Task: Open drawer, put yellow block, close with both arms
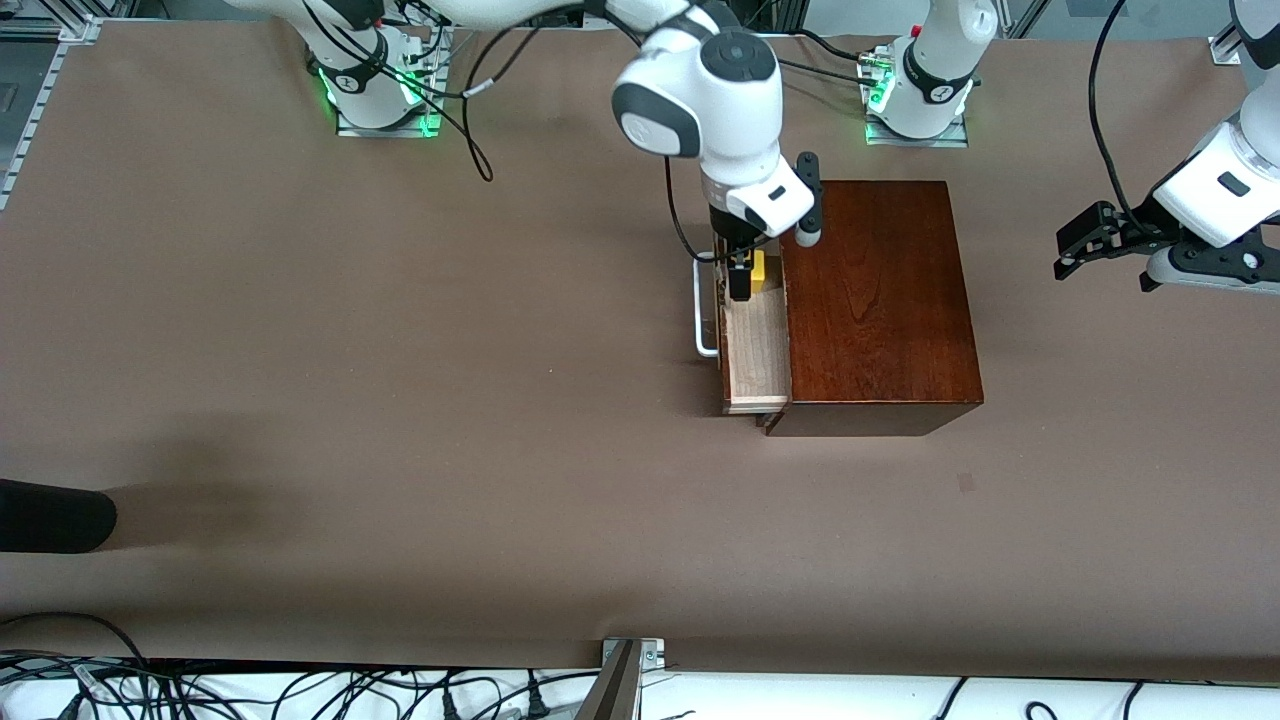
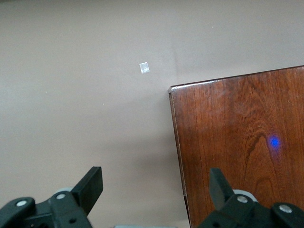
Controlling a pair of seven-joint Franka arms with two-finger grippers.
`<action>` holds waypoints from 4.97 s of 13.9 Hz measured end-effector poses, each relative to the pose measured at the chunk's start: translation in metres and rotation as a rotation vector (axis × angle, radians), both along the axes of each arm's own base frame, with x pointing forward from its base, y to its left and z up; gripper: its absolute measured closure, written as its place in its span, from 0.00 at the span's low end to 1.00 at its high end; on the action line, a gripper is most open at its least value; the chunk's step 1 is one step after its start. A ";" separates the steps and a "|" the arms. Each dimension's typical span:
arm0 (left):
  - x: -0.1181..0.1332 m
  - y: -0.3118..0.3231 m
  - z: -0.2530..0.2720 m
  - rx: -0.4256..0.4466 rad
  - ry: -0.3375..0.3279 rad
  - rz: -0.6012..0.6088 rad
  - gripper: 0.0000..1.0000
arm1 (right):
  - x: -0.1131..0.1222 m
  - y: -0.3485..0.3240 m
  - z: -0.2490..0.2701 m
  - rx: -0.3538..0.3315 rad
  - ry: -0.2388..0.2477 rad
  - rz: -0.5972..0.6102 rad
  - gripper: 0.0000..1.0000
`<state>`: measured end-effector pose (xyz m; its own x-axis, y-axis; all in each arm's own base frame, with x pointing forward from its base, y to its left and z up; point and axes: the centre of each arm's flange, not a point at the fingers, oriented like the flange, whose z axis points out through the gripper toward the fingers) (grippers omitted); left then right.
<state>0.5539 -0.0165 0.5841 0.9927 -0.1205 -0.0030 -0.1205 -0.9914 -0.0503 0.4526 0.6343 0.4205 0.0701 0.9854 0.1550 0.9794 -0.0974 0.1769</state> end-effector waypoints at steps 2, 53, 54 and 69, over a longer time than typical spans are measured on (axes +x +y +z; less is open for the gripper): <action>-0.002 -0.002 -0.001 -0.002 0.017 -0.005 0.00 | 0.018 -0.027 0.043 0.023 0.013 -0.058 0.00; -0.018 -0.379 -0.223 -0.077 0.436 -1.423 0.00 | 0.118 -0.565 0.196 -0.015 0.313 -1.332 0.00; -0.015 -0.377 -0.194 -0.064 0.389 -1.410 0.00 | 0.118 -0.565 0.196 -0.015 0.313 -1.332 0.00; 0.067 -0.099 0.014 0.109 -0.020 -0.811 0.00 | 0.118 -0.563 0.195 -0.018 0.313 -1.328 0.00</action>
